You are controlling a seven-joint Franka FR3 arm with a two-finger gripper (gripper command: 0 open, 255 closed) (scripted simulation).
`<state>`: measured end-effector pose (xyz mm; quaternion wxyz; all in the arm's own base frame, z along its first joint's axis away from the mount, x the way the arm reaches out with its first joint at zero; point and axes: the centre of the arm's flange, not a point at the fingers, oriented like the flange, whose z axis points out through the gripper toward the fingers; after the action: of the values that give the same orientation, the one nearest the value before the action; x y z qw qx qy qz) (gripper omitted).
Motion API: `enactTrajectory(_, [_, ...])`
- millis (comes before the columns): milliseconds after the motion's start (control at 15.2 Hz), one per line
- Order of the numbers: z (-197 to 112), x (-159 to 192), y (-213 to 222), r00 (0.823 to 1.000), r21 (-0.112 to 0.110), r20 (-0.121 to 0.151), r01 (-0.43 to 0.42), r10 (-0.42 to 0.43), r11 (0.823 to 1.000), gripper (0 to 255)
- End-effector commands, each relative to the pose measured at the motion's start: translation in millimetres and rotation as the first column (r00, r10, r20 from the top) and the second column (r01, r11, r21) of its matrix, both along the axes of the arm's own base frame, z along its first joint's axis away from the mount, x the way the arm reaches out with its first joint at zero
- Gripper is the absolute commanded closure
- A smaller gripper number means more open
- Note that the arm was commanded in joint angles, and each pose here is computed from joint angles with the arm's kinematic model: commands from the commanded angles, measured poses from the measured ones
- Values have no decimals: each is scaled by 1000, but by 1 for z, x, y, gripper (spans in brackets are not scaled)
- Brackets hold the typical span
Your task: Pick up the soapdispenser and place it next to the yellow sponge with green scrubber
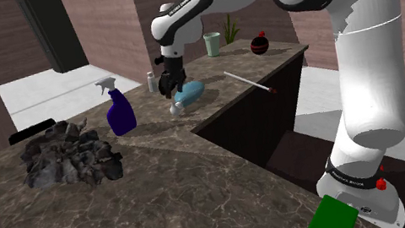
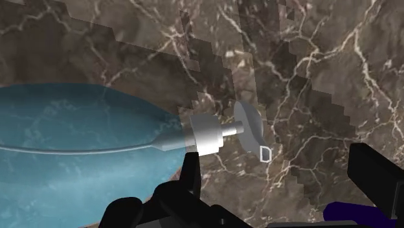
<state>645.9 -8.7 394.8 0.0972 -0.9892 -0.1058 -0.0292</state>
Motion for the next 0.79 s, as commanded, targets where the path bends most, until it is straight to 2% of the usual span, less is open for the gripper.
enactTrajectory(0, [-12,7,4,1000,1,2,-1,1,1000,0])
enactTrajectory(396, [-40,8,10,1000,1,2,-1,1,1000,0])
enactTrajectory(726, [-40,8,10,1000,1,2,-1,1,1000,0])
